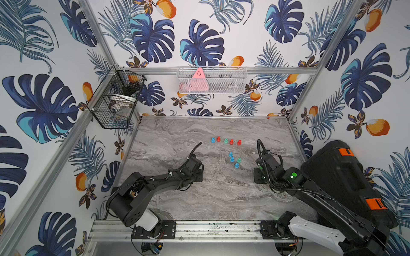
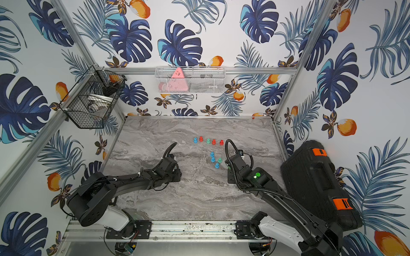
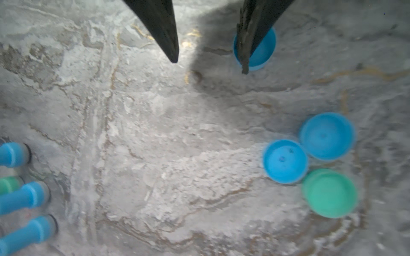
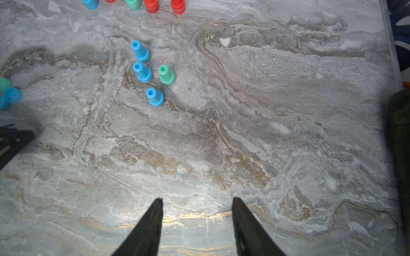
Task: Close the stamp cap
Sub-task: Move the cover to the center of the board.
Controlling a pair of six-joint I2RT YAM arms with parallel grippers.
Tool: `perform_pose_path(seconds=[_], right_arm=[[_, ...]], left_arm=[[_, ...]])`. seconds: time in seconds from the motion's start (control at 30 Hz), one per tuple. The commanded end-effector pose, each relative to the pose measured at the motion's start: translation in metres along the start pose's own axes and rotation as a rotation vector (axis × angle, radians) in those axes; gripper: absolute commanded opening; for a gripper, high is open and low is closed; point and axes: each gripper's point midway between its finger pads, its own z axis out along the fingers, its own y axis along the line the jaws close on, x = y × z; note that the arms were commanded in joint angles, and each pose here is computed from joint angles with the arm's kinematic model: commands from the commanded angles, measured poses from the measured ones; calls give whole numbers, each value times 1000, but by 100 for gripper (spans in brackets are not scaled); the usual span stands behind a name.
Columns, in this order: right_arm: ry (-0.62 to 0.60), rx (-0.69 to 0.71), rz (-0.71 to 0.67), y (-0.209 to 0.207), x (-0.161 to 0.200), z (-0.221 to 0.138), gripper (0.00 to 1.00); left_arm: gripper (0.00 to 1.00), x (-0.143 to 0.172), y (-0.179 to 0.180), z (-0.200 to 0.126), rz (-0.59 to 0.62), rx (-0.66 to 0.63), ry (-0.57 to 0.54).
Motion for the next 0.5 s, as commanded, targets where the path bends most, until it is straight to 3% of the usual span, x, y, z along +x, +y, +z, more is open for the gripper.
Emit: perform_pose_path(seconds=[0.0,0.47], right_arm=[[-23,-5,16,1,-4,-1,53],[-37,-16,20,0,-5,-5,53]], left_arm=[[48,15,-12,4,-3,0,42],[48,40,-87,25,120,61,82]])
